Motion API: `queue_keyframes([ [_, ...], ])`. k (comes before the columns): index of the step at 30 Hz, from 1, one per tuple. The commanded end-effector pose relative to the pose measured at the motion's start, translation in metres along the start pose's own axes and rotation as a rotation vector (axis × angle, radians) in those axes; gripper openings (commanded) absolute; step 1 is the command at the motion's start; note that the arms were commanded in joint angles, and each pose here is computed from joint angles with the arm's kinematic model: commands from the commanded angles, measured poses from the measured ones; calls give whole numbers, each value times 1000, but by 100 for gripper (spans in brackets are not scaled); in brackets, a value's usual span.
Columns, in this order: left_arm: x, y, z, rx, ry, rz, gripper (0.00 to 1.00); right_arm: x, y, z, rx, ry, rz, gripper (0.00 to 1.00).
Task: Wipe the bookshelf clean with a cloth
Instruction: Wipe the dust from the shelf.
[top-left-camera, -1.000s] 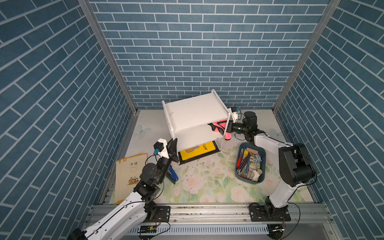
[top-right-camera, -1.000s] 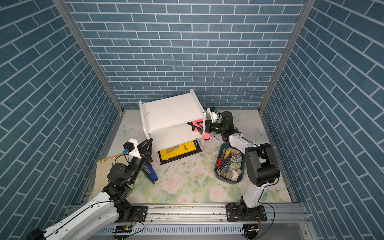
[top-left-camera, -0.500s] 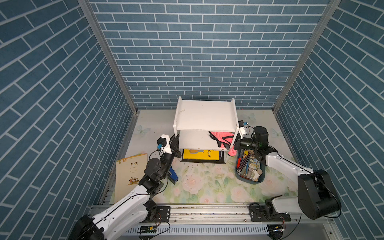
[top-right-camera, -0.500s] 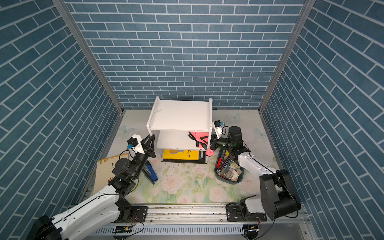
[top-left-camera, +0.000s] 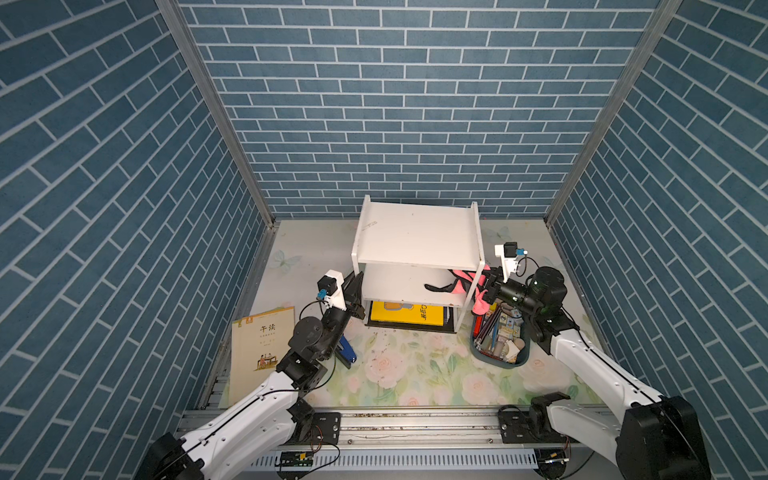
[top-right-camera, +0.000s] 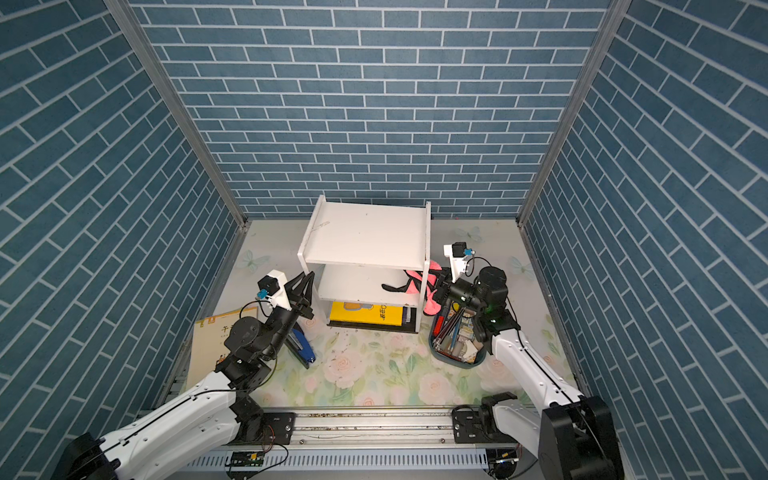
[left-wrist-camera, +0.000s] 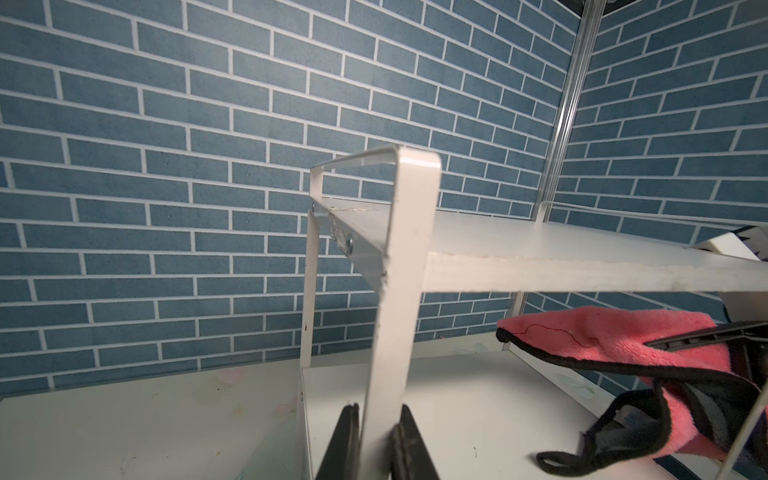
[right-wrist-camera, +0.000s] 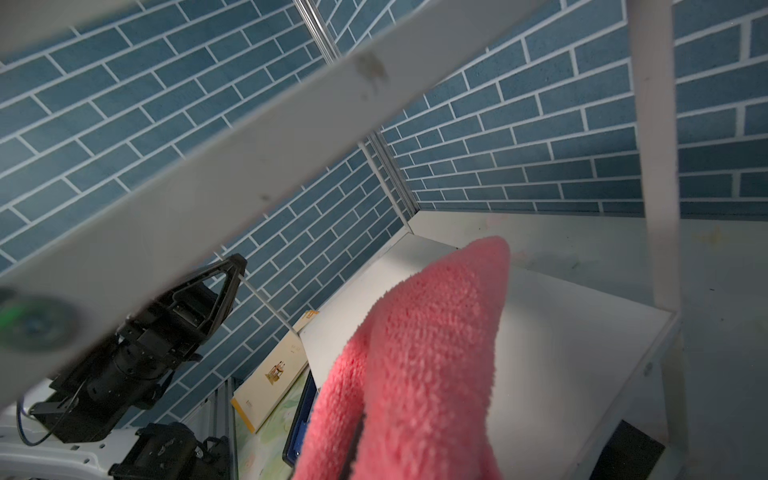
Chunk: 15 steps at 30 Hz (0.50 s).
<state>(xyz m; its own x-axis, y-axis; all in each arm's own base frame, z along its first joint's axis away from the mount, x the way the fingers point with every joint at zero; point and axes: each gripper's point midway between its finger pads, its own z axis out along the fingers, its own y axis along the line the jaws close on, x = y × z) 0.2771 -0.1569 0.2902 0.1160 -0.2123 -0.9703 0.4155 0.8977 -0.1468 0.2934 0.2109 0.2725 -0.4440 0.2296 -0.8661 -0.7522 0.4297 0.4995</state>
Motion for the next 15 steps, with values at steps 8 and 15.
queue_keyframes([
  [8,28,-1,0,2,103,-79,0,-32,-10,63,-114,-16,49,0],
  [15,24,-1,1,-1,93,-89,0,-1,-80,84,121,72,98,0],
])
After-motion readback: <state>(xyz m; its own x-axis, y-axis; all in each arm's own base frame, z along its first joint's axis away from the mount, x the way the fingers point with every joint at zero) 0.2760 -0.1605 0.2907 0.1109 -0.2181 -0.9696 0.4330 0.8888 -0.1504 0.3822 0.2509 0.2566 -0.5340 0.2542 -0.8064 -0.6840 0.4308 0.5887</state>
